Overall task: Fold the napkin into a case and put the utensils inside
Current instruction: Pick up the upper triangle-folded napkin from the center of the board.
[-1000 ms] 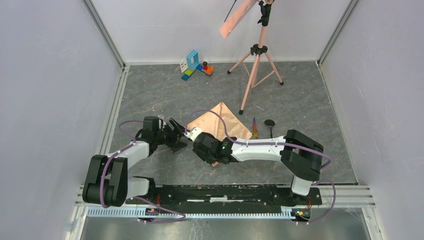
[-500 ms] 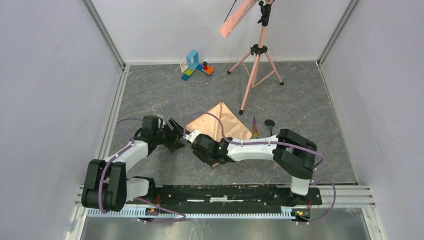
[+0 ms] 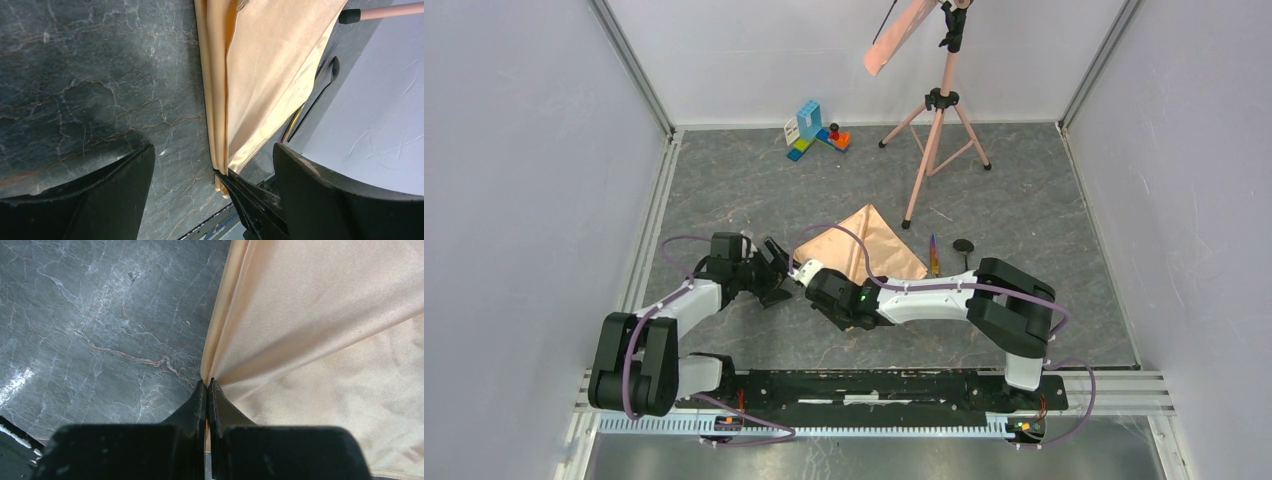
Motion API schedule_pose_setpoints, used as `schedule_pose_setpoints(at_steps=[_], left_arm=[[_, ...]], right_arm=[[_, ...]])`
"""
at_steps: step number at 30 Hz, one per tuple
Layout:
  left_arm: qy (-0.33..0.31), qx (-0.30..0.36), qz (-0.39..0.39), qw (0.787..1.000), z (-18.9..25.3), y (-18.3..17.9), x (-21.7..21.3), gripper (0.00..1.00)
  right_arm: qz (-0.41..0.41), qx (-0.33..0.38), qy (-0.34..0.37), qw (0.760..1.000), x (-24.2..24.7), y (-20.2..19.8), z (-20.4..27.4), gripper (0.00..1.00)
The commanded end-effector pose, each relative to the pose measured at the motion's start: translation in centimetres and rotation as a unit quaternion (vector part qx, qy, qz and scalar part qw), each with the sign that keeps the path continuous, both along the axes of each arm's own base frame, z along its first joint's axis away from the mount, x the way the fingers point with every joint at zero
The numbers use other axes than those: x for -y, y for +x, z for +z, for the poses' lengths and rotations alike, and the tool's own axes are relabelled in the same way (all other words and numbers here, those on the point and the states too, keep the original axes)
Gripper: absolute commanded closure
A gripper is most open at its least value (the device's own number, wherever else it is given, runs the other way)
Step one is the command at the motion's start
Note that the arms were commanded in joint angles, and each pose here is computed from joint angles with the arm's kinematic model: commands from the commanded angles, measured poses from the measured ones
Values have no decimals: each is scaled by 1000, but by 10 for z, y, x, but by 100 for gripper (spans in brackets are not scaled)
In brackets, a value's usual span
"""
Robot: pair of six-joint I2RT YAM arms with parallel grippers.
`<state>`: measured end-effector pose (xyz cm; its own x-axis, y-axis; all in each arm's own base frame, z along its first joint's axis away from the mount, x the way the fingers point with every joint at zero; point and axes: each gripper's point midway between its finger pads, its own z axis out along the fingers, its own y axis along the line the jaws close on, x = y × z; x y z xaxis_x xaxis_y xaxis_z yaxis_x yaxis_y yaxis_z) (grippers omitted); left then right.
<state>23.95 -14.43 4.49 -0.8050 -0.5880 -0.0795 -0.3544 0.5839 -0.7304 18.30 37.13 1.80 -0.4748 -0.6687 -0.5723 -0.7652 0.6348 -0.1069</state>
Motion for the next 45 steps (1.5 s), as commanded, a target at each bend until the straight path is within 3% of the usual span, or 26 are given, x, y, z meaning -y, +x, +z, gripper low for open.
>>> schedule_pose_setpoints(at_steps=[1, 12, 27, 31, 35, 39, 42, 45], left_arm=[[-30, 27, 0, 999, 9, 15, 9, 9], [-75, 17, 27, 997, 0, 29, 18, 14], [-80, -4, 53, 995, -25, 42, 22, 29], [-68, 0, 60, 996, -28, 46, 20, 39], [-67, 6, 63, 996, -24, 54, 20, 62], [-47, 20, 53, 997, -8, 60, 17, 77], [-38, 21, 47, 998, 8, 61, 15, 97], [-23, 23, 43, 999, 29, 60, 9, 98]], right_arm=[[9, 14, 18, 1000, -5, 7, 20, 100], [7, 5, 69, 998, -14, 7, 49, 100], [4, 3, 88, 996, -17, 12, 56, 100], [4, 2, 91, 996, -17, 13, 56, 100], [8, 3, 88, 996, -15, 12, 55, 100], [21, 0, 84, 996, -16, 10, 55, 100], [32, -4, 96, 995, -21, 6, 60, 100], [44, -7, 115, 992, -34, 1, 69, 100]])
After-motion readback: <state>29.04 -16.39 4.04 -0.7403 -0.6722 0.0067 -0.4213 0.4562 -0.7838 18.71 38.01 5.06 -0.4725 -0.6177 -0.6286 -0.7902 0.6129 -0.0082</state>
